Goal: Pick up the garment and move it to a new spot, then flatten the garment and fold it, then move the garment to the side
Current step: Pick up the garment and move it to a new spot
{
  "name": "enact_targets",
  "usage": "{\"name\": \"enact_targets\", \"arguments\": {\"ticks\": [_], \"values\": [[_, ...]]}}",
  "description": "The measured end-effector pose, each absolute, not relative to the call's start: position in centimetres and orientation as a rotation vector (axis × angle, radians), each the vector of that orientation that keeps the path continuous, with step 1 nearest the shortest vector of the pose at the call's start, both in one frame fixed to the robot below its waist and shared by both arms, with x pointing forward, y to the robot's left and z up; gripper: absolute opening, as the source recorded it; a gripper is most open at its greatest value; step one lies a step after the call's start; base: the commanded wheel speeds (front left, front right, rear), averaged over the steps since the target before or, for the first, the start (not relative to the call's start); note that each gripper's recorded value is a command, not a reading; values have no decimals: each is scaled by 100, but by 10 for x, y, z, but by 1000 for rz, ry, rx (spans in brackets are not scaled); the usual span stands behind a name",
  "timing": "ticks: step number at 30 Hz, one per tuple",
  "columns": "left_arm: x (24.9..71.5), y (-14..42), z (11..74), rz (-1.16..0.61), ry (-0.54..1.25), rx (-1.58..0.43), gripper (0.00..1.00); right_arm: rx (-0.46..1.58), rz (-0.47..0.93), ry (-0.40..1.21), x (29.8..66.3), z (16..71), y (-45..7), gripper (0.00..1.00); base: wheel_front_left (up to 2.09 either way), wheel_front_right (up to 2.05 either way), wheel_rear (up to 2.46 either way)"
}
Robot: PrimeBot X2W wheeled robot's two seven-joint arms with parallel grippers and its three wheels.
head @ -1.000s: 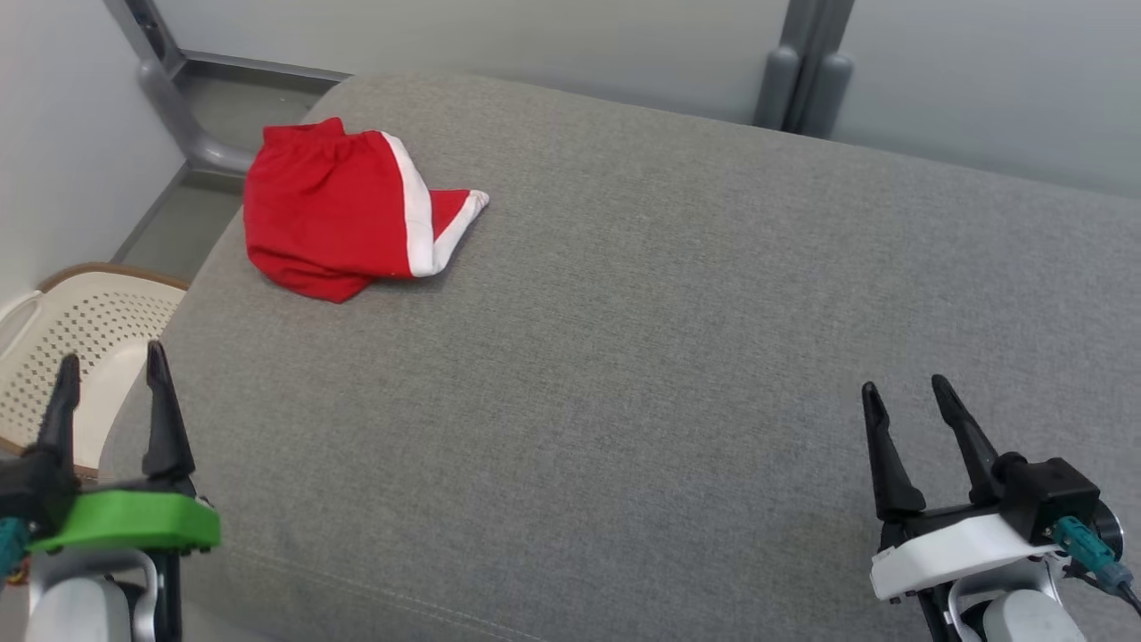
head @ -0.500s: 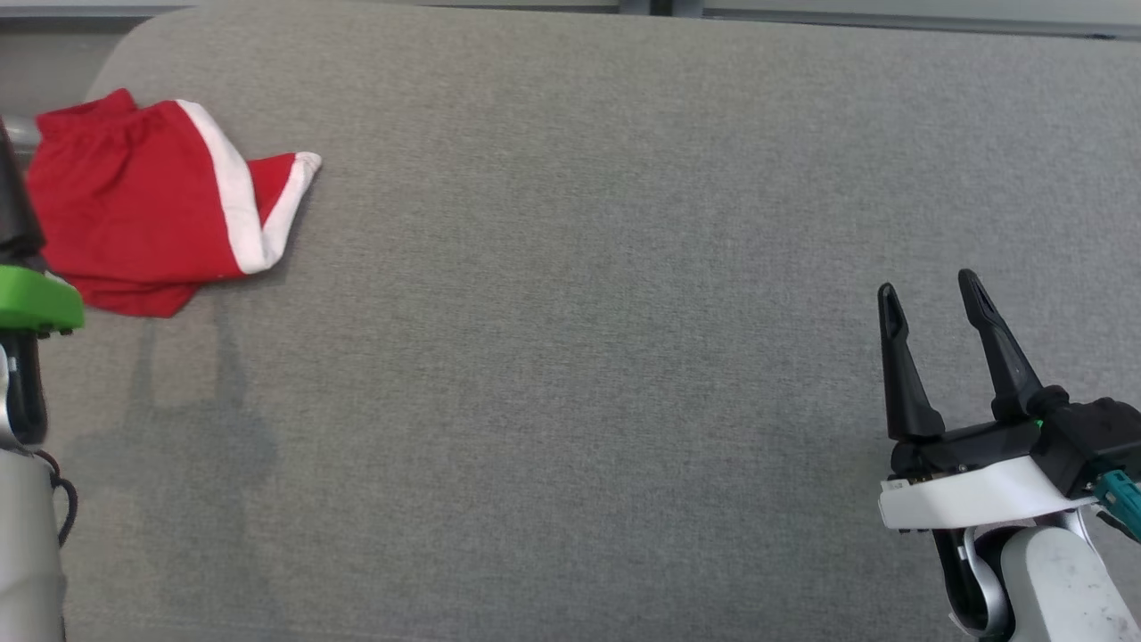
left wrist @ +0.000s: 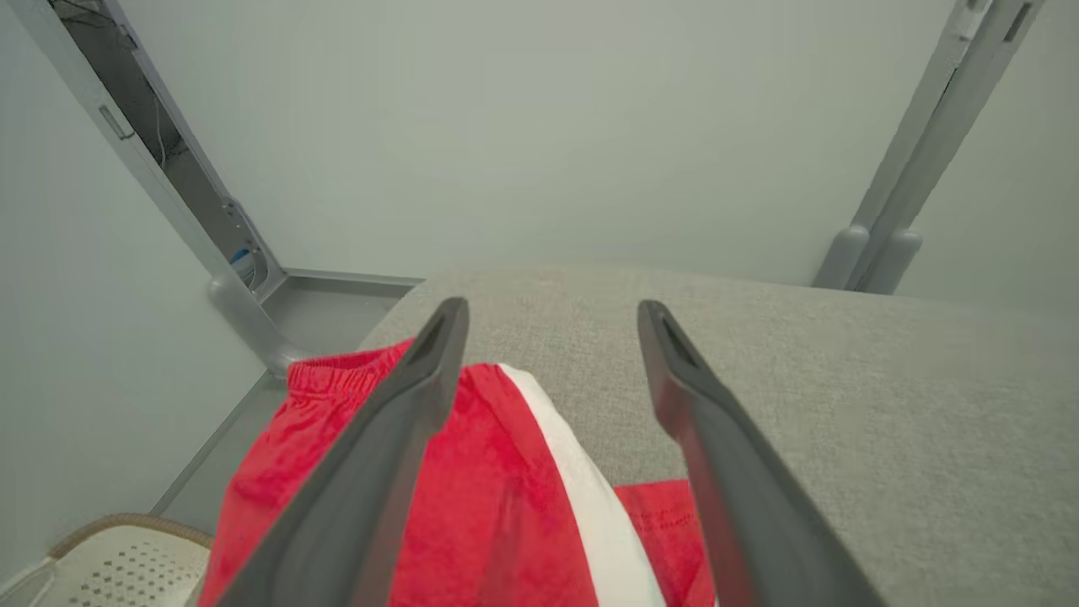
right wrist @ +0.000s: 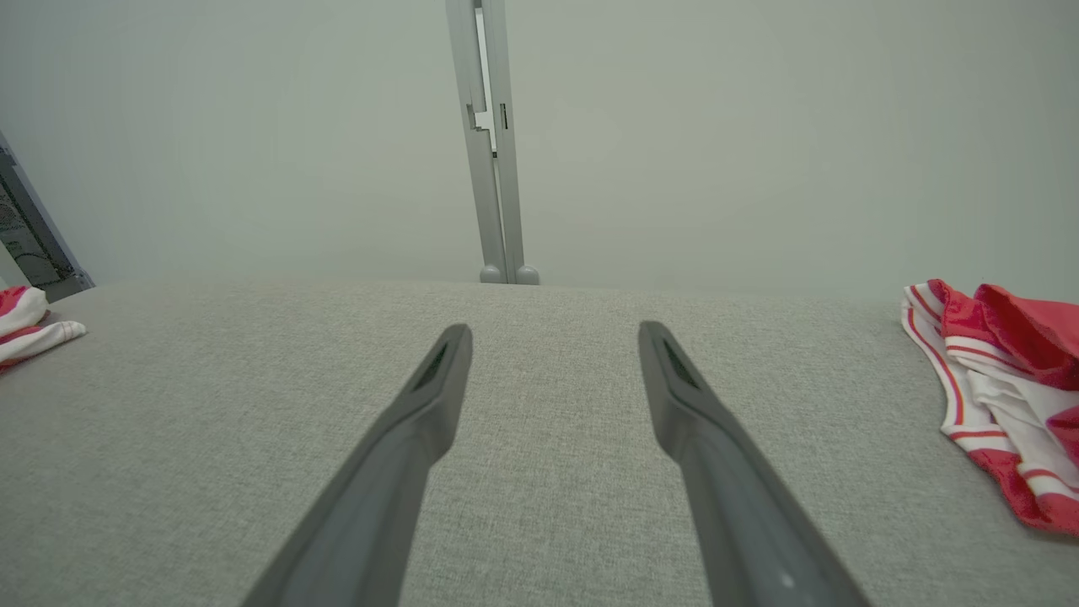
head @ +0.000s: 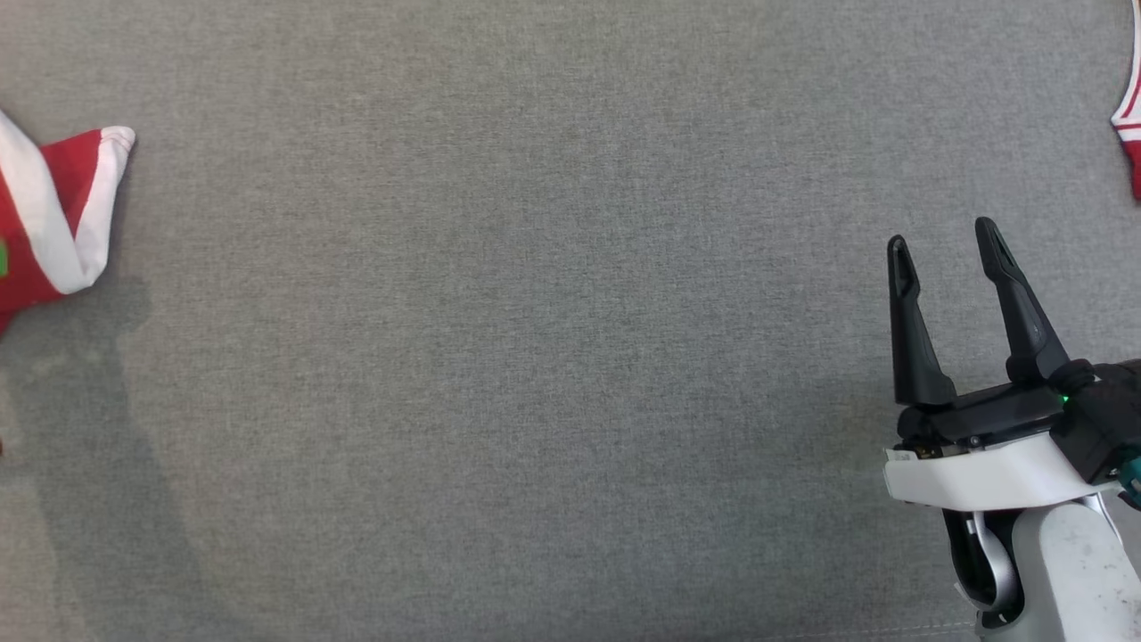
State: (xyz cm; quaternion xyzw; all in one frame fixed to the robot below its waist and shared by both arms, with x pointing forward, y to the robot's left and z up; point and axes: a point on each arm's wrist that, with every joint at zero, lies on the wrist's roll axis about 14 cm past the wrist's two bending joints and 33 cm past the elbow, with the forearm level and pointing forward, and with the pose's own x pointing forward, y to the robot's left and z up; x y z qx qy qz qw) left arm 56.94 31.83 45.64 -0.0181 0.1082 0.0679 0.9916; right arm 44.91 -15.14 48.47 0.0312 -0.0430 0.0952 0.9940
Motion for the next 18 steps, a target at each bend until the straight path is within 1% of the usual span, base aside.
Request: {"name": "enact_targets", "arguments": {"ticks": [4, 9, 15, 16, 17, 18], "values": [[563, 315, 403, 143, 416, -73, 100, 52, 166, -66, 449, 477, -160, 100, 0, 0, 0], [542, 311, 350, 155, 675, -117, 100, 43, 145, -51, 448, 472, -167, 100, 0, 0, 0], [536, 313, 341, 169, 770, -154, 100, 41, 143, -58, 448, 475, -167, 100, 0, 0, 0], [535, 312, 340, 164, 789, -154, 71, 42, 144, -59, 448, 475, -167, 100, 0, 0, 0], [534, 311, 339, 161, 803, -155, 27, 43, 145, -60, 448, 476, -166, 100, 0, 0, 0], [534, 310, 339, 159, 809, -157, 11, 43, 146, -62, 448, 476, -166, 100, 0, 0, 0]]}}
